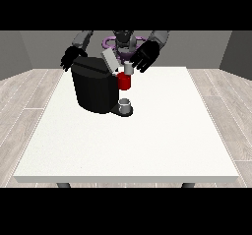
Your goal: Insert the coffee pod into the coffee machine and close the lid
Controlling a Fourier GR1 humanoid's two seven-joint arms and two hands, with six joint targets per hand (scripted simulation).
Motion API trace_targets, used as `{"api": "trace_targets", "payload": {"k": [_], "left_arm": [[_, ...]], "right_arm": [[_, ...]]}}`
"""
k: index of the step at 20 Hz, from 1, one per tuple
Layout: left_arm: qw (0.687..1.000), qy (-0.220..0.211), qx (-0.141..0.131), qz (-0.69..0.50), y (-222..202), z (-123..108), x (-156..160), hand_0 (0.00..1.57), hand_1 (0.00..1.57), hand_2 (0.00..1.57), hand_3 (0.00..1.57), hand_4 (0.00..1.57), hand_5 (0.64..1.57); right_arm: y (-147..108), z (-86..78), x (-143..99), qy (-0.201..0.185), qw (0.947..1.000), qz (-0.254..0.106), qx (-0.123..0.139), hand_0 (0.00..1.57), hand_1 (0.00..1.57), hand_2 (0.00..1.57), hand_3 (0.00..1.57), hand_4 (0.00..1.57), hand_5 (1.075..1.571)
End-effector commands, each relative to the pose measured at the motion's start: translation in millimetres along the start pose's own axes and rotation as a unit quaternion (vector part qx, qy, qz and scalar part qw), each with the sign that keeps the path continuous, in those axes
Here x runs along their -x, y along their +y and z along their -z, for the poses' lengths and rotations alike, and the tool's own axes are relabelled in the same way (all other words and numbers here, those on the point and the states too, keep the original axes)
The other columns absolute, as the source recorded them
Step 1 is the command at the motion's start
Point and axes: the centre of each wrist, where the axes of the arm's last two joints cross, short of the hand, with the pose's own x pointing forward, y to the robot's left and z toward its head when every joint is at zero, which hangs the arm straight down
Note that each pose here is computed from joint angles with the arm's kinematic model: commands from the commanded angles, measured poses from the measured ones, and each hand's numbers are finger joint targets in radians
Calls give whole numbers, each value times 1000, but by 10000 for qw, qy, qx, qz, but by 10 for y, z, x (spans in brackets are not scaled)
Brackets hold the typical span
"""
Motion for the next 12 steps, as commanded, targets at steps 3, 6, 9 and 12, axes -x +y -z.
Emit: {"api": "trace_targets", "payload": {"k": [3, 6, 9, 12], "left_arm": [[10000, -25, 21, 58, 8, 60, -104, 1292, 1292, 1315, 1222, 498, 1571], [9999, -118, -37, 102, 91, 8, 13, 1326, 1326, 1335, 1233, 503, 1571], [9997, -198, 106, 47, -40, 186, -497, 1229, 1229, 1283, 1207, 511, 1571], [9996, -79, 268, 59, -62, 28, -25, 1206, 1206, 1261, 1187, 504, 1571]], "right_arm": [[35, 45, -115, -174, 9998, -29, 121, 0, 0, 0, 0, 526, 1571], [-77, 97, -198, -176, 9994, 78, 289, 0, 0, 0, 0, 480, 1571], [-77, 93, 19, -144, 9996, -22, 257, 0, 0, 0, 0, 537, 1571], [-97, -53, -8, 149, 9995, 28, 260, 0, 0, 0, 0, 499, 1571]]}}
